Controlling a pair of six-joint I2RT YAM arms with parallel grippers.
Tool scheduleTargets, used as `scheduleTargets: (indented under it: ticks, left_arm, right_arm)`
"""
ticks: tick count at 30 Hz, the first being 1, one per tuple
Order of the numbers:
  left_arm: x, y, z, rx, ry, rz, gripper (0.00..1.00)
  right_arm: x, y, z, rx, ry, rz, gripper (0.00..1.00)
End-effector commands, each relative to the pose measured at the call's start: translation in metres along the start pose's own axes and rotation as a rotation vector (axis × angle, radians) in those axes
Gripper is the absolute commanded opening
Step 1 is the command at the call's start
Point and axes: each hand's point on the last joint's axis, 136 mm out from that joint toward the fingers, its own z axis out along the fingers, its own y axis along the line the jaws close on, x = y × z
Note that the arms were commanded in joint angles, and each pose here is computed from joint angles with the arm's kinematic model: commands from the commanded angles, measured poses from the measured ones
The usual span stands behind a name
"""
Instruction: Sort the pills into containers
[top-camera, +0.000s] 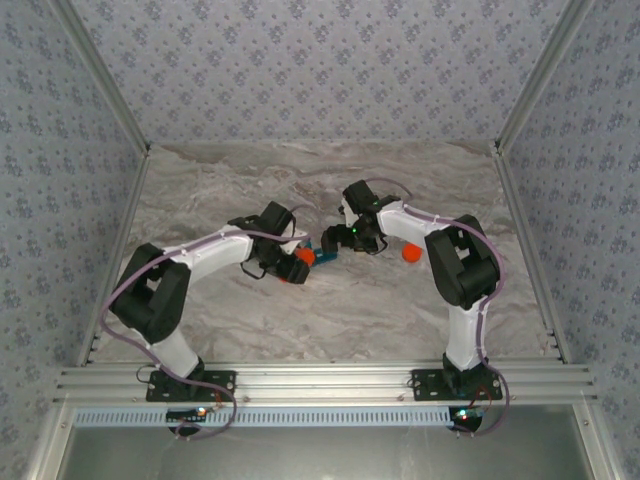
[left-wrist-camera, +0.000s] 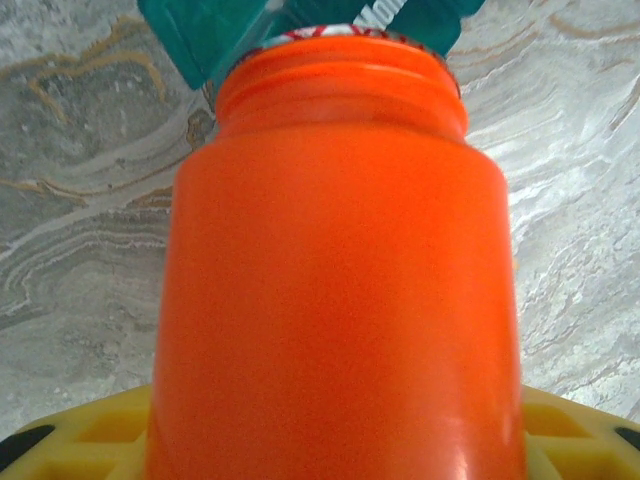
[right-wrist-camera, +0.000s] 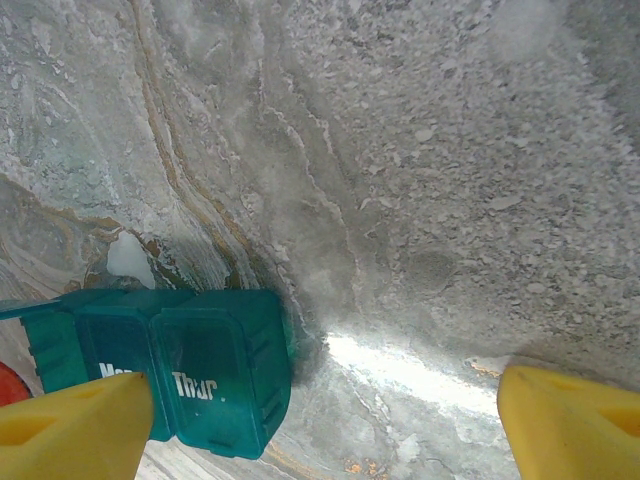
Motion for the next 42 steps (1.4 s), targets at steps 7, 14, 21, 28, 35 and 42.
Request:
scheduleTargets:
  ticks: [7, 14, 21, 28, 35, 42]
  left_arm:
    - [-0.0046, 0.0013, -0.0050, -0.015, 0.030, 0.011, 0.00]
    - [-0.0043, 0.0038, -0.0048, -0.030, 0.053, 0.010, 0.00]
    - [-0.0056, 0.0043, -0.0047, -0.034, 0.060, 0.008, 0.00]
    - [-0.0069, 0.0029, -0.0057, -0.029, 0.056, 0.011, 0.00]
    - [-0.0059, 0.0027, -0.0054, -0.027, 0.052, 0.014, 0.00]
    - [-0.0070, 0.0016, -0.0024, -0.012, 0.007, 0.020, 0.00]
  right_arm:
    - [0.0079, -0.0014, 0.0084, -0.008, 0.047, 0.001, 0.91]
    - [0.0088, -0.0017, 0.0088, -0.009, 0.050, 0.002, 0.91]
    - [0.0084, -0.0012, 0.0087, -0.010, 0.048, 0.001, 0.91]
    - [0.0087, -0.0016, 0.0087, -0.011, 0.050, 0.003, 0.91]
    - [0.0085, -0.0021, 0.0091, -0.010, 0.050, 0.004, 0.91]
    - [0.0084, -0.0016, 0.0091, -0.011, 0.052, 0.003, 0.91]
